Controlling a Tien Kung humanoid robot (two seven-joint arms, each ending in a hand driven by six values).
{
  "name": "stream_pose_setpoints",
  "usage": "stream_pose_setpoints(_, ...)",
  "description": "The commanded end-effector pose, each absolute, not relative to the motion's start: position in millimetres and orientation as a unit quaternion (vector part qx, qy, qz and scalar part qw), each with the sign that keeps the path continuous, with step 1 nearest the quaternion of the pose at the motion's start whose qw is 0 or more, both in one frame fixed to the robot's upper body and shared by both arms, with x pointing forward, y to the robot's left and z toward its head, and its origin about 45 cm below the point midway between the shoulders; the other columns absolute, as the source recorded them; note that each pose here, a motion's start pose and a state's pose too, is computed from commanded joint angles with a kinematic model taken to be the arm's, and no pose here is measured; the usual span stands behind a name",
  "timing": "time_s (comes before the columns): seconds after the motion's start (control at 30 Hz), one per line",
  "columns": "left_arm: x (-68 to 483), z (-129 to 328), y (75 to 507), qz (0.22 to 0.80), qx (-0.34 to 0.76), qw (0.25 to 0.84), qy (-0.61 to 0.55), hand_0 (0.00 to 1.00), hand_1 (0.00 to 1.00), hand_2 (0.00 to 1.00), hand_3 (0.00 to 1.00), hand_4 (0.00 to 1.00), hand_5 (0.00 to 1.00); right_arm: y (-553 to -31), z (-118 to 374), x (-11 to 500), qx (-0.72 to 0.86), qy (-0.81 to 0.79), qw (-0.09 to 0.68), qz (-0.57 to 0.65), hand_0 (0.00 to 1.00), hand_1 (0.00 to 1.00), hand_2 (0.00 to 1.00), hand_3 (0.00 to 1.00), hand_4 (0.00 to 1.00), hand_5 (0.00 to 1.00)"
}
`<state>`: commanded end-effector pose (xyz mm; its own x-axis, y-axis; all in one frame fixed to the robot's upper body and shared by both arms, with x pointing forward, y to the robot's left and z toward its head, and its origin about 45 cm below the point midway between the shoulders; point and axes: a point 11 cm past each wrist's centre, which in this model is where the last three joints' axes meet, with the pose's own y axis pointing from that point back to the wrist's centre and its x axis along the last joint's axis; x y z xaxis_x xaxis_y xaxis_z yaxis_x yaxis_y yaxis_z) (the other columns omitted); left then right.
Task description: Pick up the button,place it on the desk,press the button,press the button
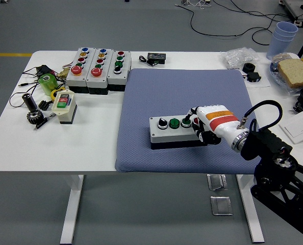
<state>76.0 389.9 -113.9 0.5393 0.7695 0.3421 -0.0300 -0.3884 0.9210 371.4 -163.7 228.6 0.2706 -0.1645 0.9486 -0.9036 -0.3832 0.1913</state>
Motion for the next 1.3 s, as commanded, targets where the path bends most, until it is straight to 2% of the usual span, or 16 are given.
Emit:
stream_pose_setpoints(0.63,78,-114,390,0.408,0.726,0.491,0.254,0.646,0.605,0.593,0.566,0.316,0.865,-163,218,370,0.696,-0.376,0.408,0.456,0.232,0.002,0.227,0.64,0.467,0.002)
stream_pose_setpoints(0.83,77,-114,389,0.408,0.726,0.492,0.254,0.646,0.605,0.593,0.565,0.315,0.864,-170,243,376,0.685,-0.423,0.373,0.461,0.233,0.002,0.228,0.641,0.471,0.002)
stream_pose_setpoints(0.87,77,-114,389,0.408,0.726,0.492,0.254,0.646,0.605,0.596,0.565,0.316,0.865,-172,249,377,0.682,-0.437,0.361,0.462,0.379,0.061,0.321,0.749,0.54,0.002)
stream_pose_setpoints(1.03,75,-114,388,0.405,0.727,0.492,0.255,0.646,0.605,0.596,0.565,0.316,0.865,-183,273,379,0.679,-0.497,0.303,0.448,0.379,0.061,0.321,0.749,0.54,0.002)
stream_pose_setpoints(1.07,75,-115,388,0.404,0.728,0.493,0.254,0.646,0.605,0.597,0.565,0.317,0.866,-187,277,379,0.681,-0.508,0.287,0.443,0.515,0.333,0.516,0.828,0.702,0.019)
stream_pose_setpoints(1.23,73,-115,389,0.401,0.729,0.492,0.254,0.646,0.605,0.597,0.565,0.317,0.866,-211,297,383,0.701,-0.571,0.186,0.385,0.515,0.333,0.516,0.828,0.702,0.019)
stream_pose_setpoints(1.27,72,-115,389,0.401,0.729,0.492,0.254,0.646,0.605,0.597,0.567,0.318,0.865,-213,300,383,0.706,-0.575,0.167,0.378,0.761,0.672,0.787,0.839,0.779,0.138)
stream_pose_setpoints(1.3,72,-115,389,0.401,0.73,0.492,0.254,0.646,0.605,0.597,0.567,0.318,0.865,-214,301,383,0.713,-0.577,0.154,0.367,0.761,0.672,0.787,0.839,0.779,0.138)
